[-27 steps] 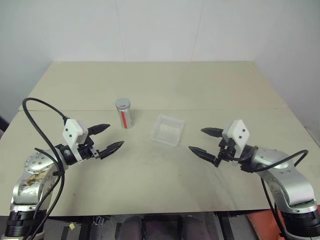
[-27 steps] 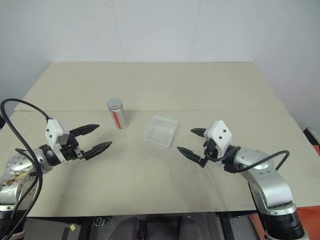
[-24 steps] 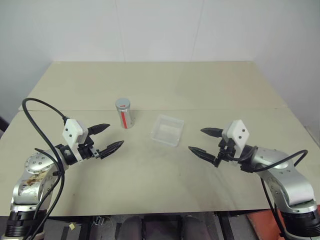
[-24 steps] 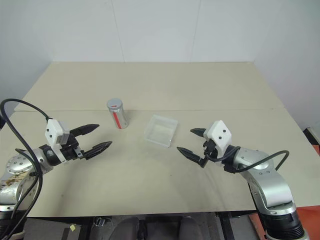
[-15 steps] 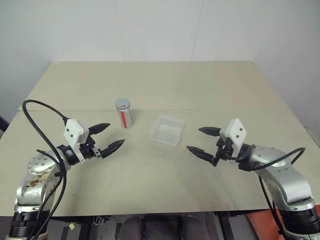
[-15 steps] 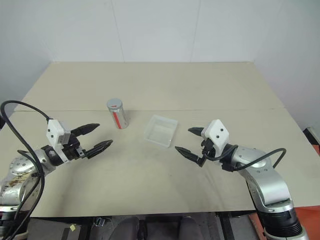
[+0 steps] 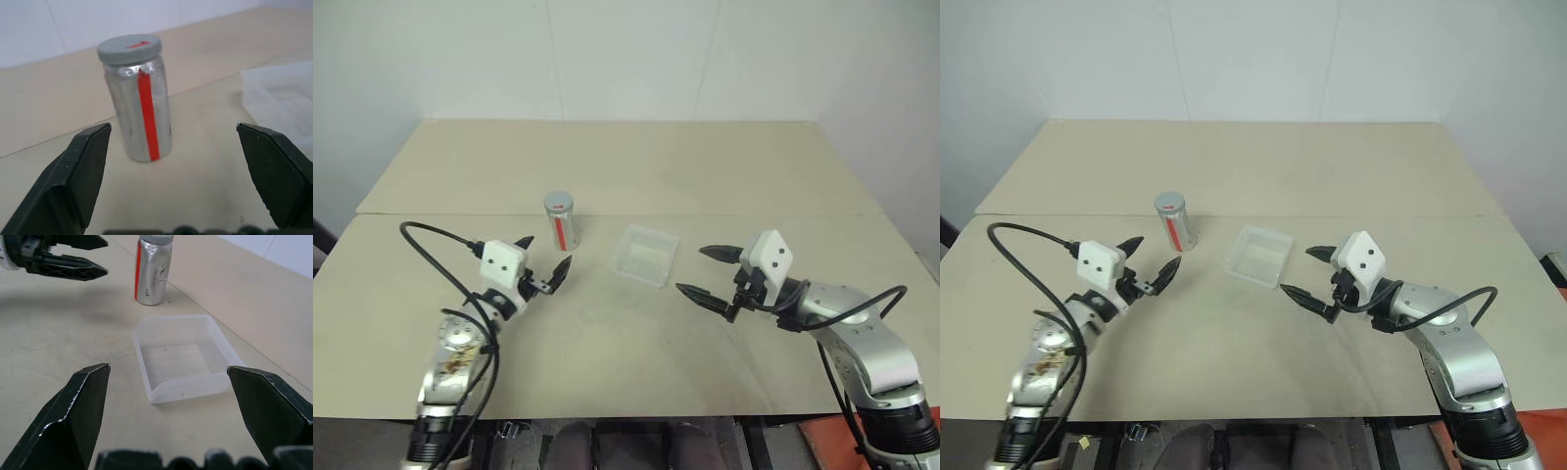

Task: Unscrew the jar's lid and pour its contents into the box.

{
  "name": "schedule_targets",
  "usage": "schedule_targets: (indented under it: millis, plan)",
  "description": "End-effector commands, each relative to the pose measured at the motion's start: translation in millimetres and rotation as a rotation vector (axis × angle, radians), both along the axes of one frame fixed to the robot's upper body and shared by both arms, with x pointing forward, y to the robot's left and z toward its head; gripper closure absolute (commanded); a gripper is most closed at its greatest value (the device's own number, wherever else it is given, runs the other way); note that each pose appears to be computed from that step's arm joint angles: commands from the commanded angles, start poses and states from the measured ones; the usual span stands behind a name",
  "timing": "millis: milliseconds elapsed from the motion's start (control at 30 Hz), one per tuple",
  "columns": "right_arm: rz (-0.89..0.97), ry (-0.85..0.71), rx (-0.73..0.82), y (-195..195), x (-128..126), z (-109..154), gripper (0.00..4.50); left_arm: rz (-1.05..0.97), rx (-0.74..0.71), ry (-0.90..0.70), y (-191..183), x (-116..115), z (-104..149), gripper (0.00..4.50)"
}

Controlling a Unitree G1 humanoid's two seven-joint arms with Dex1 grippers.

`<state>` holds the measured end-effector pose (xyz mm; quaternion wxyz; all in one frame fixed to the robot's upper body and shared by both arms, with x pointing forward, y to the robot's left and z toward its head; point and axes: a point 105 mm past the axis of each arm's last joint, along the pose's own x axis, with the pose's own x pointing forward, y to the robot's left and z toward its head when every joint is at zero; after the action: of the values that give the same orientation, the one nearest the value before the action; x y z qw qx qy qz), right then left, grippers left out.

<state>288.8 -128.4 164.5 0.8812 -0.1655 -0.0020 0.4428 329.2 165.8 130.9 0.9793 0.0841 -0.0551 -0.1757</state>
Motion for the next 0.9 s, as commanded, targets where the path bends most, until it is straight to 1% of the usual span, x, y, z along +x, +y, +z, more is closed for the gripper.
schedule_targets:
  millis: [33,267,533,733,900]
  plan:
    - [0.011,-0.075,-0.003,1,-2,16,0.00,0.068,-0.001,-0.082,-11,10,15,0.02]
    - [0.010,-0.085,-0.012,1,-4,18,0.00,0.173,-0.018,-0.123,-22,28,19,0.02]
    - [0.002,-0.090,-0.017,-1,-6,19,0.00,0.227,-0.039,-0.129,-17,31,14,0.02]
    - [-0.003,-0.093,-0.021,0,-6,18,0.00,0.272,-0.080,-0.107,-18,42,11,0.02]
    - [-0.004,-0.095,-0.020,1,-7,19,0.00,0.292,-0.075,-0.103,-24,50,8,0.02]
